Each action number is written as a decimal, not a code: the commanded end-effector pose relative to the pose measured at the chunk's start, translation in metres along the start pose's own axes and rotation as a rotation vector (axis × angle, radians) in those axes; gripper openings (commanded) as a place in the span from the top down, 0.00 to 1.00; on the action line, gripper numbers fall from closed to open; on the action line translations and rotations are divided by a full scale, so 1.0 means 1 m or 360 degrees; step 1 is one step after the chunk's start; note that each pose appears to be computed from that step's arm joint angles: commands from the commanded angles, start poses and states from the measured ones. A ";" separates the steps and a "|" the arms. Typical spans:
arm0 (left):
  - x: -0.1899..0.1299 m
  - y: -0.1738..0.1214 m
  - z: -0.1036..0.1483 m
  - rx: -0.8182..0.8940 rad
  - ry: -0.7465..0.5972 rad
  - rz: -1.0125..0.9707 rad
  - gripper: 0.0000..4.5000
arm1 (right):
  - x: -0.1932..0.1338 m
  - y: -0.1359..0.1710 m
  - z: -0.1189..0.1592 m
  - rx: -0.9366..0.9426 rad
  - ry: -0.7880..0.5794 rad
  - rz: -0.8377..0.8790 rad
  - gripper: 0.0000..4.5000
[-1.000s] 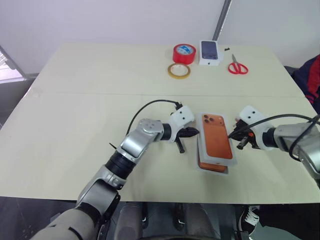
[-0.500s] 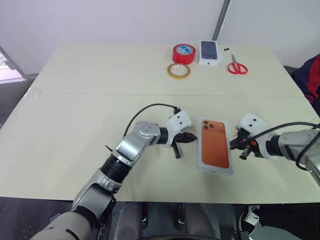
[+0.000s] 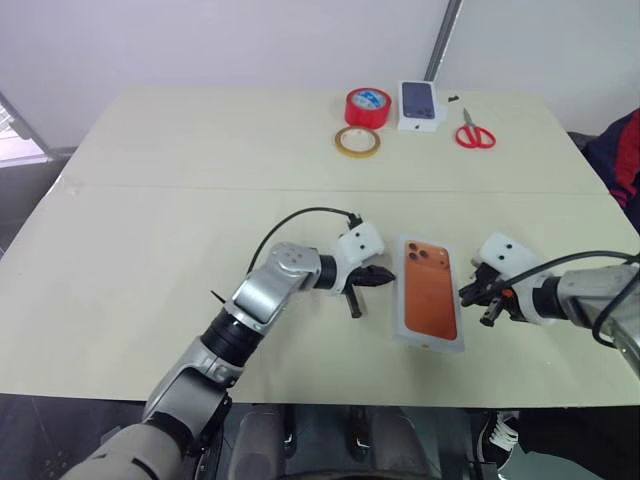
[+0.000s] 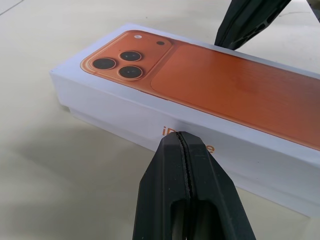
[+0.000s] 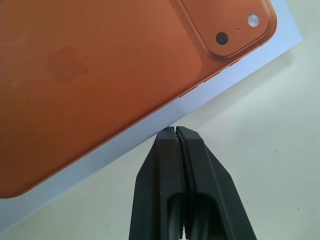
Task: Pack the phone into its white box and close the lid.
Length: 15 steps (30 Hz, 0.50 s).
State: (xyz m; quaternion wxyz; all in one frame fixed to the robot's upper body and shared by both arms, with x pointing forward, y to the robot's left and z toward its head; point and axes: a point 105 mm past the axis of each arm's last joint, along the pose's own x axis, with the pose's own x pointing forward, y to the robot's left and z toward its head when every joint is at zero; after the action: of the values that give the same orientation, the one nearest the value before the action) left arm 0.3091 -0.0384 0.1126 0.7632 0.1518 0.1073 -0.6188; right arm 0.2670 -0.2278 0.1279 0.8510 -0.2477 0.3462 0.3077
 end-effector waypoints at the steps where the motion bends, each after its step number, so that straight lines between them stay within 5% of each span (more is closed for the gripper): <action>1: 0.003 -0.008 0.002 0.0057 -0.0010 -0.0044 1.00 | -0.006 0.004 0.010 -0.0066 -0.0060 0.0011 0.99; 15: 0.000 -0.010 0.006 0.0053 -0.0051 -0.0058 1.00 | -0.011 0.008 0.015 -0.0109 -0.0093 0.0035 0.99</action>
State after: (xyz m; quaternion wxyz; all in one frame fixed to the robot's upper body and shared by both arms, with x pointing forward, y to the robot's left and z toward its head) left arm 0.3066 -0.0346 0.1040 0.7603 0.1550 0.1178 -0.6197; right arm 0.2634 -0.2253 0.1306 0.8495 -0.2491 0.3407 0.3166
